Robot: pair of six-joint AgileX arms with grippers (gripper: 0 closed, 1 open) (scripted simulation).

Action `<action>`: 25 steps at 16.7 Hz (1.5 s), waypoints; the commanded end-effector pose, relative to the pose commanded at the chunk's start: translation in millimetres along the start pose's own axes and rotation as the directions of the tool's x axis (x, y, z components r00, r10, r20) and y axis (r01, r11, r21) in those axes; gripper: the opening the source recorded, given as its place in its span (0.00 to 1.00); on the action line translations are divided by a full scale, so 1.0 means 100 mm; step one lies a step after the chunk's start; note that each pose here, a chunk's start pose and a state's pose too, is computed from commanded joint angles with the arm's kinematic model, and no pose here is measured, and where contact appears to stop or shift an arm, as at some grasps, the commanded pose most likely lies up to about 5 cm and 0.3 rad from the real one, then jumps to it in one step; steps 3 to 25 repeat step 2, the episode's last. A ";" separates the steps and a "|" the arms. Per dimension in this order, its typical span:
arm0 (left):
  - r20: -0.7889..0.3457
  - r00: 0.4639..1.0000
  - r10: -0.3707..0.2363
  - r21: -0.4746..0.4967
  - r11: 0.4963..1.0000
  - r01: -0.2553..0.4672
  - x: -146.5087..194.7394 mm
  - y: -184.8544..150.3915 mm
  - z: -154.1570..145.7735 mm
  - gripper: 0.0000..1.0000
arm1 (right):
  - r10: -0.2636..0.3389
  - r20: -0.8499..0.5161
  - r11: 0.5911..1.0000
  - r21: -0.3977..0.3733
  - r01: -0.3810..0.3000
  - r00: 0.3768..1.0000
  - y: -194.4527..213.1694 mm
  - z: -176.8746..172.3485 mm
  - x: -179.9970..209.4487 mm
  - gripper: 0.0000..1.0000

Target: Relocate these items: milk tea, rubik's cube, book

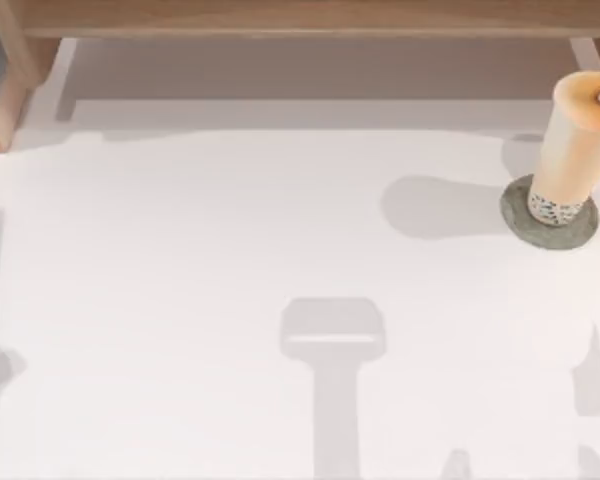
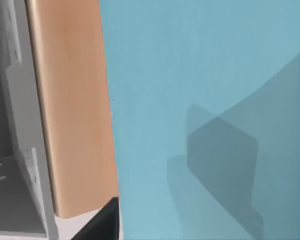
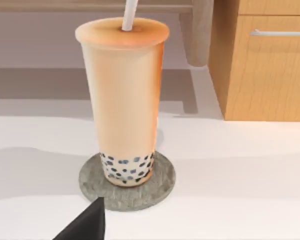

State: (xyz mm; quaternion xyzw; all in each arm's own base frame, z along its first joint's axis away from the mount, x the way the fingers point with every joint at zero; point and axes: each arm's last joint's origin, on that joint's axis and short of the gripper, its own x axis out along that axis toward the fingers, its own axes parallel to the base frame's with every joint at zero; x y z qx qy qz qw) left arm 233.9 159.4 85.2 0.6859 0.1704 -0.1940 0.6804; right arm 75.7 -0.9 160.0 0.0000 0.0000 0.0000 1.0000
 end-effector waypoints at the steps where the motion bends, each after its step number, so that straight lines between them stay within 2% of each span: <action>1: 0.000 1.000 0.000 0.000 1.000 0.000 0.00 0.00 0.00 1.00 | 0.000 0.000 1.000 0.000 0.000 1.000 0.00 0.00 0.00 1.00; 25: 0.000 1.000 0.000 0.000 1.000 0.000 0.00 0.00 0.00 1.00 | 0.000 0.000 1.000 0.000 0.000 1.000 0.00 0.00 0.00 1.00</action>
